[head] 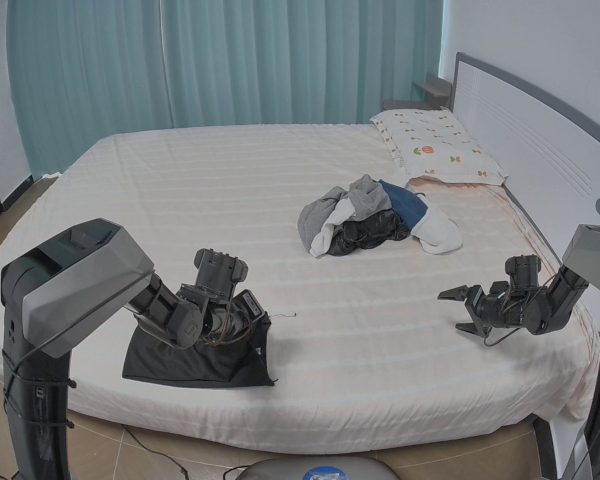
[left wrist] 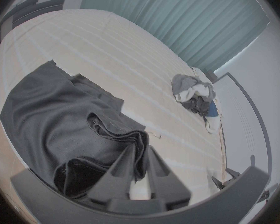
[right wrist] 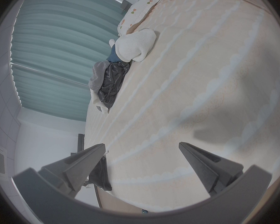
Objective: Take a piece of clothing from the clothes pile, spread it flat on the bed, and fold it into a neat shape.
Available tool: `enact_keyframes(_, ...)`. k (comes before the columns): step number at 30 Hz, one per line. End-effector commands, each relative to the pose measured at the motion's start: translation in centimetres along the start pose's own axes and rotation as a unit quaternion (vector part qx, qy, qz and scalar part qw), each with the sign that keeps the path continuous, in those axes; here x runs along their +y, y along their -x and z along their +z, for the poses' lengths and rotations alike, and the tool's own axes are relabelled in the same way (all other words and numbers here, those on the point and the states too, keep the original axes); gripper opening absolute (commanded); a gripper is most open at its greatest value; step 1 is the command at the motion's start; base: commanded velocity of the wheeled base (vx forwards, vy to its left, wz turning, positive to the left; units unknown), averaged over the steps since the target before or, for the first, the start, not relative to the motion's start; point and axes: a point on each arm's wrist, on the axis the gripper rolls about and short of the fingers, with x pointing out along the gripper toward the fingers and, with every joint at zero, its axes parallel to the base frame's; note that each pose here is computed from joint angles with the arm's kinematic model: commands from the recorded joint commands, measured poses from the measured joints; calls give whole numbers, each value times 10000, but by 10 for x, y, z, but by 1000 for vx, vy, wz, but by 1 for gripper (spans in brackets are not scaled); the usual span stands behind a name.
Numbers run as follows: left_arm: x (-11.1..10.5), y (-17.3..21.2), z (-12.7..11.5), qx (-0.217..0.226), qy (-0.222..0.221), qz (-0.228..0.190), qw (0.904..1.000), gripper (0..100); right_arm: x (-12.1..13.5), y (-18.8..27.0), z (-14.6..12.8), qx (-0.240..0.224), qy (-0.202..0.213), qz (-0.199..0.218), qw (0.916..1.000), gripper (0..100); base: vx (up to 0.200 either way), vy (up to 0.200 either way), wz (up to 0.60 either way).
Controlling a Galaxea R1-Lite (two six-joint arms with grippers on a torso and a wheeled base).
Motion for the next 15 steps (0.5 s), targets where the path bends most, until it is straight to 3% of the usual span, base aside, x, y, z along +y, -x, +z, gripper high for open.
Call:
enact_keyframes(1, 0, -2, -2, 28, 5, 9, 10000, 100, 0, 0, 0, -3, -4, -8, 10000, 100, 0, 0, 0)
enact_keyframes(8, 0, 12, 4, -30, 266, -20, 9996, 100, -1, 0, 0, 8, -8, -7, 10000, 100, 0, 0, 0)
enact_keyframes(15, 31, 39, 20, -38, 620, 209, 9978, 100, 0, 0, -1, 13, 4, -4, 10000, 100, 0, 0, 0)
